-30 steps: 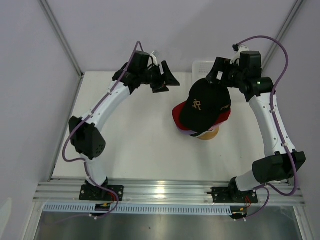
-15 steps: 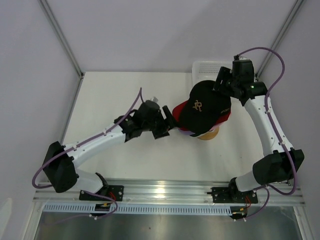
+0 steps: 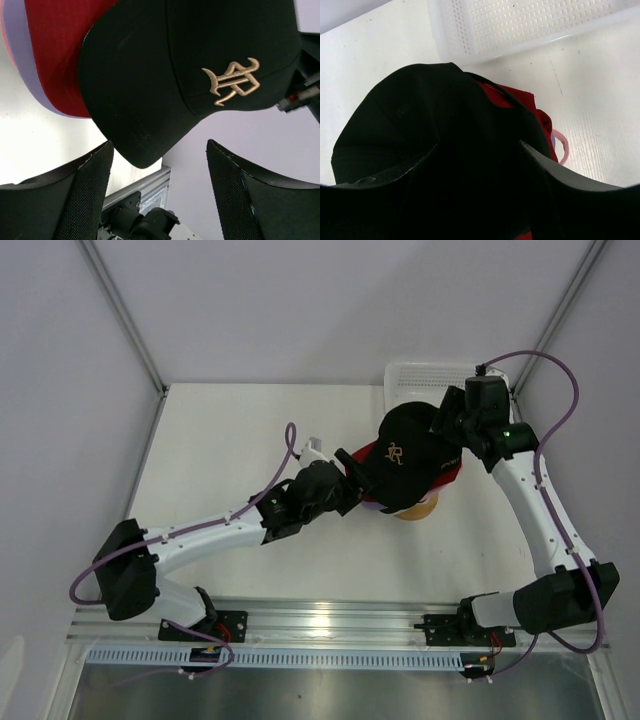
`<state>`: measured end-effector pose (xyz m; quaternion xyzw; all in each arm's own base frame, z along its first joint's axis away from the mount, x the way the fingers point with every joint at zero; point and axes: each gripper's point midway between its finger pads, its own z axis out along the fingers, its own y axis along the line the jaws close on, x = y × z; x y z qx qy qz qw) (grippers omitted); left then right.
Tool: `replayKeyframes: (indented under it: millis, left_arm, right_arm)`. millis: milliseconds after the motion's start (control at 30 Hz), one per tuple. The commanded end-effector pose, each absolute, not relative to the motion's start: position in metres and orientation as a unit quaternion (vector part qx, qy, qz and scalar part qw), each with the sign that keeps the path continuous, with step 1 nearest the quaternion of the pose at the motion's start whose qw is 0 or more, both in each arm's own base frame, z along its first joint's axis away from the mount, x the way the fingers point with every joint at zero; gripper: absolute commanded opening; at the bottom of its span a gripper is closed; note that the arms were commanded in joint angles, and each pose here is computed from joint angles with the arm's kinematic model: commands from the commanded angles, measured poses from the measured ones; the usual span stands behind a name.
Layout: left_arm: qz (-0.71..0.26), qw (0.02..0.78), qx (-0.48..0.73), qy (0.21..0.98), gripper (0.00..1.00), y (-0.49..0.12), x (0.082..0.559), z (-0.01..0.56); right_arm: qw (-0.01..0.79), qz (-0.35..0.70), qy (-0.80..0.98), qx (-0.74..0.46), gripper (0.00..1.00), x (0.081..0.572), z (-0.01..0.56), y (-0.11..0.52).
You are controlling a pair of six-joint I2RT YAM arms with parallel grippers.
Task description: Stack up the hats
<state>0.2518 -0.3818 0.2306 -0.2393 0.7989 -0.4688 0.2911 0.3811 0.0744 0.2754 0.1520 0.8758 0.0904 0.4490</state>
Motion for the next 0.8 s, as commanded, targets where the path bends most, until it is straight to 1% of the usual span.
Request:
replayKeyframes:
  millis: [0, 200, 433, 467, 533, 633, 667, 700, 733, 767]
  left_arm:
    - [-0.492, 0.307, -0.271, 0.768, 0.77, -0.393, 0.263, 0.247]
    - [-0.479, 0.286, -0.283, 0.78, 0.75, -0.402, 0.257, 0.225]
    - [-0.476, 0.29, -0.291, 0.778, 0.74, -0.405, 0.252, 0.223]
    - [-0.478, 0.291, -0.292, 0.775, 0.74, -0.406, 0.253, 0.223]
    - [-0.48, 0.302, -0.291, 0.77, 0.68, -0.408, 0.258, 0.224]
    - [-0.497, 0.316, -0.285, 0.756, 0.46, -0.414, 0.267, 0.233]
    - [-0.502, 0.317, -0.28, 0.754, 0.24, -0.416, 0.267, 0.236]
    - [-0.505, 0.319, -0.278, 0.752, 0.14, -0.416, 0.267, 0.239]
    - [-0.508, 0.324, -0.275, 0.75, 0.07, -0.414, 0.269, 0.243]
    - [-0.51, 0.329, -0.274, 0.746, 0.01, -0.413, 0.271, 0.249]
  right_arm:
    - [0.473, 0.089, 0.86, 0.172, 0.64, 0.371, 0.289, 0.068]
    - [0.478, 0.076, 0.857, 0.174, 0.64, 0.368, 0.292, 0.063]
    - [0.471, 0.074, 0.863, 0.167, 0.63, 0.373, 0.285, 0.065]
    - [0.47, 0.075, 0.864, 0.166, 0.61, 0.374, 0.284, 0.065]
    - [0.469, 0.077, 0.864, 0.168, 0.59, 0.373, 0.284, 0.066]
    - [0.469, 0.075, 0.864, 0.167, 0.53, 0.371, 0.285, 0.065]
    - [0.471, 0.075, 0.863, 0.167, 0.49, 0.37, 0.287, 0.064]
    - [0.472, 0.073, 0.862, 0.168, 0.46, 0.369, 0.288, 0.063]
    - [0.472, 0.071, 0.863, 0.169, 0.43, 0.368, 0.288, 0.062]
    - [0.474, 0.068, 0.861, 0.171, 0.36, 0.367, 0.289, 0.061]
